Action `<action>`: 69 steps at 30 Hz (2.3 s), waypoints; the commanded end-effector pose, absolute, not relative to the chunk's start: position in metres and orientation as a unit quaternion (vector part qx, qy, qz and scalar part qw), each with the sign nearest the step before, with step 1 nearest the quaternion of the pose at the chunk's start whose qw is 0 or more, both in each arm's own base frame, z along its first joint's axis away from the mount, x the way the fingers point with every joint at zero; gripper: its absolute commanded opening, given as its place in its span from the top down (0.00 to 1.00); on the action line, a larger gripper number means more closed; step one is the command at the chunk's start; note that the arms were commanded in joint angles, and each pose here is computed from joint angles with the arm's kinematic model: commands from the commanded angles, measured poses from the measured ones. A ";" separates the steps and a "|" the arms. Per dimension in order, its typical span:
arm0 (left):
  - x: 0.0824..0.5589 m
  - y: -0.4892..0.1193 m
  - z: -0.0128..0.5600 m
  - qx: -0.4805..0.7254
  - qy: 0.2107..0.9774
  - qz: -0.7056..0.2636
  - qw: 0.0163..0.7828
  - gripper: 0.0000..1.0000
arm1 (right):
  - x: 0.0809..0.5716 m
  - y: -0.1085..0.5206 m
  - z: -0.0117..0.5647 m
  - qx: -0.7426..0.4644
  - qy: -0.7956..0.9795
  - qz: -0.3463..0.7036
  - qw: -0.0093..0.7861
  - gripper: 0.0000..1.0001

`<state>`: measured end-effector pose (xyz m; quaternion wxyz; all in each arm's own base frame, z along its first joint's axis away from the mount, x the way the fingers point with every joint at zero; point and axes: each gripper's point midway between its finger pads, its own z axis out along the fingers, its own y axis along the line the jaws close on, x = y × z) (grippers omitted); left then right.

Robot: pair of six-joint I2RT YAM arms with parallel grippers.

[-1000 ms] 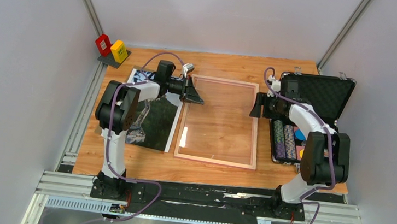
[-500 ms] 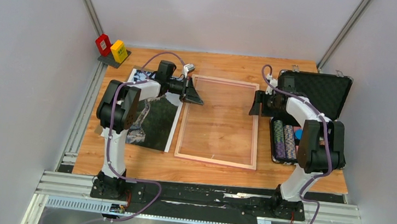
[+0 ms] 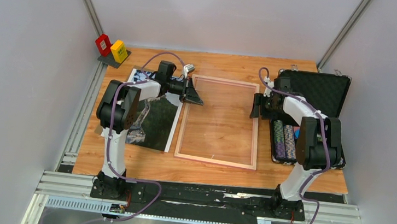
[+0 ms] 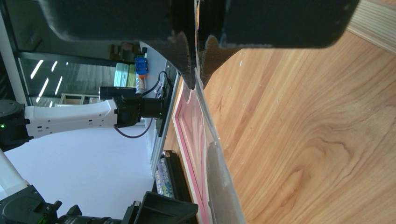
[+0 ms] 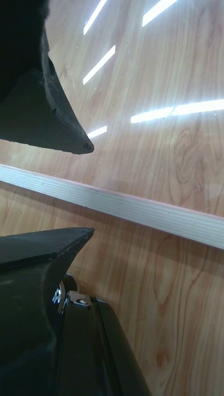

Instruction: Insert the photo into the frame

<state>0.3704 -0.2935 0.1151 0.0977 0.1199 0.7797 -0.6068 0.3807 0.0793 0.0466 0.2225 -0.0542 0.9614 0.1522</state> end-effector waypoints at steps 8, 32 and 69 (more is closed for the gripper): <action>0.370 -0.295 0.106 0.112 0.792 -0.593 0.099 1.00 | 0.392 0.094 0.041 -0.067 0.956 0.179 0.221 0.45; 0.366 -0.294 0.085 0.049 0.808 -0.584 0.062 1.00 | 0.383 0.111 0.030 -0.075 0.952 0.228 0.191 0.46; 0.369 -0.293 0.068 0.033 0.831 -0.552 0.061 1.00 | 0.386 0.101 0.014 -0.066 0.963 0.192 0.175 0.43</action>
